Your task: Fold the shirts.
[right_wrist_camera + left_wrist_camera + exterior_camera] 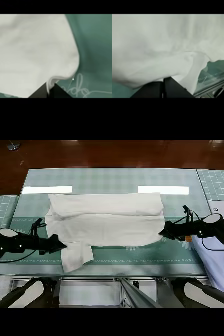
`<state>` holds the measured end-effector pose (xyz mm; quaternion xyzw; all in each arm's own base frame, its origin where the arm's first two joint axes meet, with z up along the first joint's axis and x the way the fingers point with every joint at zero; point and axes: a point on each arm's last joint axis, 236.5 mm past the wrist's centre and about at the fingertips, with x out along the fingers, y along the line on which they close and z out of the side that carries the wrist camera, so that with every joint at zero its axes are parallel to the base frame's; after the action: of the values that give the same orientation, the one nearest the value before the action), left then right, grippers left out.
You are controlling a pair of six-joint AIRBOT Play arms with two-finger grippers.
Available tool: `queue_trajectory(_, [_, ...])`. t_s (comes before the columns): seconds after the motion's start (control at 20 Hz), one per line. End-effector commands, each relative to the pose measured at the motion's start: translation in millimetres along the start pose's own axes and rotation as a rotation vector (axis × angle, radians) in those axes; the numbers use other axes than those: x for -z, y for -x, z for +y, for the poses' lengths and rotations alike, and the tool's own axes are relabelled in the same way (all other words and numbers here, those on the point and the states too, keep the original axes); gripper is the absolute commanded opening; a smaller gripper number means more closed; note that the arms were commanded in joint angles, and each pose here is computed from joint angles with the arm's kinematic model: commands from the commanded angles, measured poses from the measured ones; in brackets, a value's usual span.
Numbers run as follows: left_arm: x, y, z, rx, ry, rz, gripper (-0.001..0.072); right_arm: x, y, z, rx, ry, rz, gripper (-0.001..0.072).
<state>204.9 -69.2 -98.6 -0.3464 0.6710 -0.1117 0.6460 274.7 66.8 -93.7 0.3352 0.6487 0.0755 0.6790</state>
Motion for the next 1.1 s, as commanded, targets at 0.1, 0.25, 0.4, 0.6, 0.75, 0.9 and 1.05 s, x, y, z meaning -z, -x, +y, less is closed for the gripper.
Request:
queue_trajectory(0.1, [-67.6, 49.9, -30.7, -0.014, -0.114, -0.170, 0.0032, -49.5, 31.6, 43.5, -0.020, 0.140, -0.070, 0.0021])
queue_trajectory(0.25, [-120.5, 75.9, -44.7, -0.010, -0.088, -0.293, 0.0032, -86.3, 41.6, 58.7, -0.025, 0.154, -0.102, 0.0021])
queue_trajectory(0.4, [-159.8, 78.0, -59.2, 0.040, -0.082, -0.308, 0.0032, -123.7, 39.1, 68.5, -0.035, 0.157, -0.125, 0.0021])
queue_trajectory(0.6, [-204.4, 70.7, -77.8, 0.045, -0.117, -0.291, 0.0032, -163.3, 26.6, 78.2, -0.040, 0.155, -0.133, 0.0022])
queue_trajectory(0.75, [-234.6, 67.3, -91.4, 0.049, -0.147, -0.299, 0.0032, -180.6, 13.7, 88.7, -0.050, 0.165, -0.128, 0.0022])
queue_trajectory(0.9, [-258.8, 68.5, -94.2, 0.060, -0.092, -0.319, 0.0032, -189.6, -2.4, 93.5, -0.049, 0.163, -0.119, 0.0022])
queue_trajectory(1.05, [-257.9, 61.1, -94.3, 0.059, -0.091, -0.293, 0.0090, -196.6, -12.3, 91.3, -0.059, 0.126, -0.126, 0.0327])
